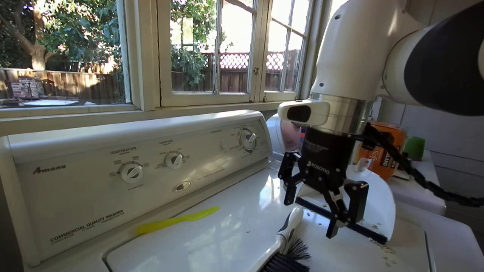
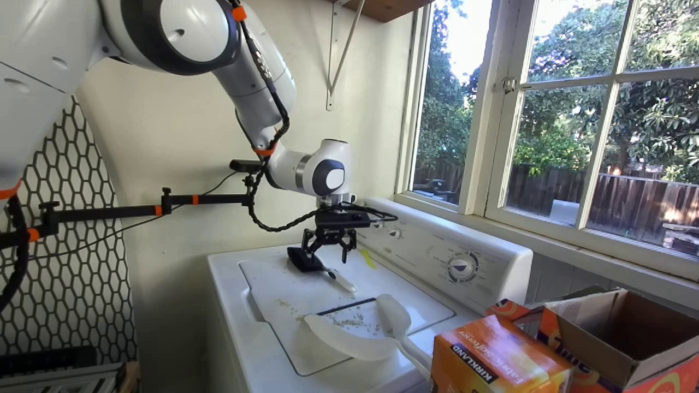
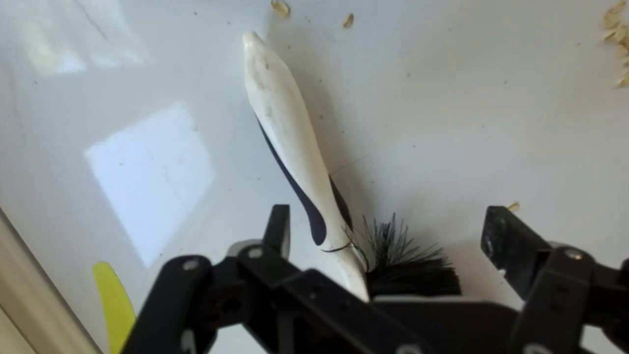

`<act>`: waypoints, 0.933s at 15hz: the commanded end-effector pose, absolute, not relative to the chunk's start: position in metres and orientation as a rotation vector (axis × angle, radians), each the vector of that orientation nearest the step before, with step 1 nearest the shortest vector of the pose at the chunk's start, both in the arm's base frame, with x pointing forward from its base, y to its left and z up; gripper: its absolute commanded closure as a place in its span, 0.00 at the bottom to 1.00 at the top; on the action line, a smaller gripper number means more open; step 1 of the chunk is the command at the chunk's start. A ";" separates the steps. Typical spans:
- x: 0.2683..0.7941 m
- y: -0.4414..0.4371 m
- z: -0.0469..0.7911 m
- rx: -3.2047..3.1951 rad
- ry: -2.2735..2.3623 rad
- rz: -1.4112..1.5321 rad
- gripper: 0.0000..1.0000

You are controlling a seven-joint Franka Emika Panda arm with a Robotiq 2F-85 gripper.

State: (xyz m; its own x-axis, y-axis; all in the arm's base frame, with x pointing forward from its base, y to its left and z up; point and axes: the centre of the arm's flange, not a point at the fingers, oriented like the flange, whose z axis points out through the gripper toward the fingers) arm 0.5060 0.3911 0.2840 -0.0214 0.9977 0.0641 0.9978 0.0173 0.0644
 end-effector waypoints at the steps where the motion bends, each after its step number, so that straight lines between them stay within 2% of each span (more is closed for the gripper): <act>1: 0.513 0.397 0.263 -2.217 -2.217 -0.170 0.00; 14: 0.538 0.375 0.240 -2.336 -2.146 -0.162 0.00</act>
